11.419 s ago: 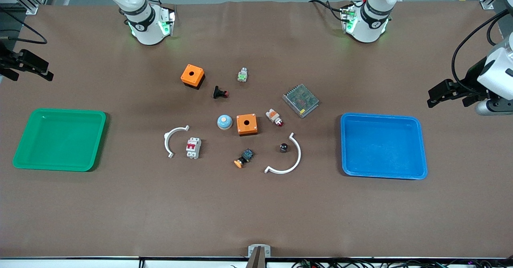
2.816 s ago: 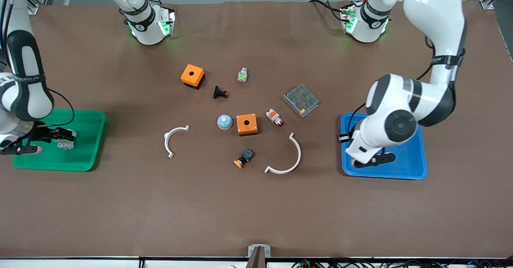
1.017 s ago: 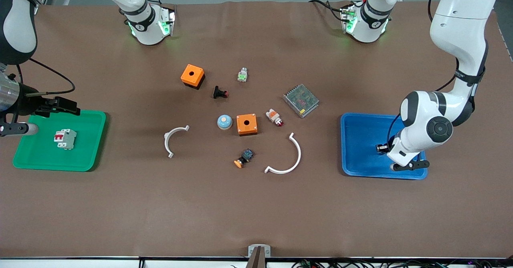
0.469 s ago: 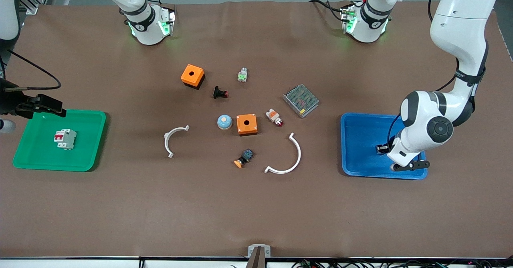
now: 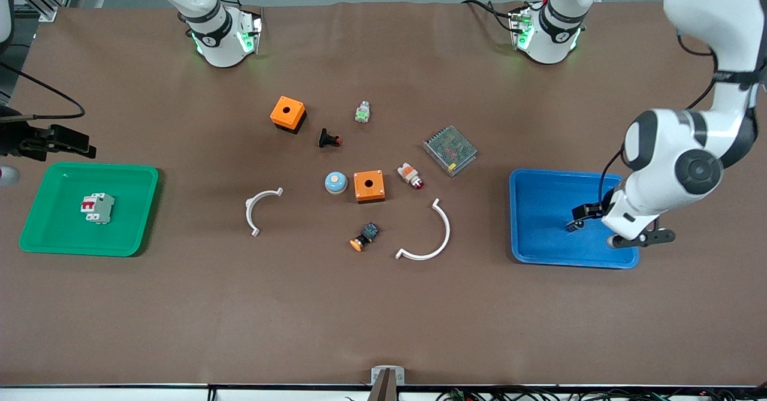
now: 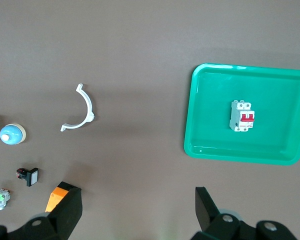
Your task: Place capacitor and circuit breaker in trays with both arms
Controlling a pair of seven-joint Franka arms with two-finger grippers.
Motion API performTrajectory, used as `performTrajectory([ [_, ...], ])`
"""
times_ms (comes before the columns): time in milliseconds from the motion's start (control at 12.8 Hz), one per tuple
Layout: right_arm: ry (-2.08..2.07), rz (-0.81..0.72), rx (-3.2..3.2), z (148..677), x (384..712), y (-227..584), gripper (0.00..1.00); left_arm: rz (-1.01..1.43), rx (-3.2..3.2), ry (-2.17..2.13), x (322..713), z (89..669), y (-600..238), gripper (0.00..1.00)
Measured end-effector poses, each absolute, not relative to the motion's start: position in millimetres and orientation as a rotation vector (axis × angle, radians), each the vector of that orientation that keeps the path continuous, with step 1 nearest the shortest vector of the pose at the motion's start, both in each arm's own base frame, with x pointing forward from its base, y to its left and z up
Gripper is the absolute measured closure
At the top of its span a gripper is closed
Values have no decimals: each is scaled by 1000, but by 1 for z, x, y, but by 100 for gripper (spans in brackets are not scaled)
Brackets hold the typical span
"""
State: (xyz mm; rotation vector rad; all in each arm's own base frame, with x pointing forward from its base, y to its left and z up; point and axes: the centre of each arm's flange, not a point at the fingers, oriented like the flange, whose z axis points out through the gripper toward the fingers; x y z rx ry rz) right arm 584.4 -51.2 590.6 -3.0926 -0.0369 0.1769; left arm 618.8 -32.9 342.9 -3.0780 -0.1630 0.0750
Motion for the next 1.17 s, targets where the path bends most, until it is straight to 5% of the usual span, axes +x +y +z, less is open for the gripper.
performTrajectory([
  [1173,-34,106,-3064,649,535,-55,0,-27,-3173,-145,510,650,-16,0],
])
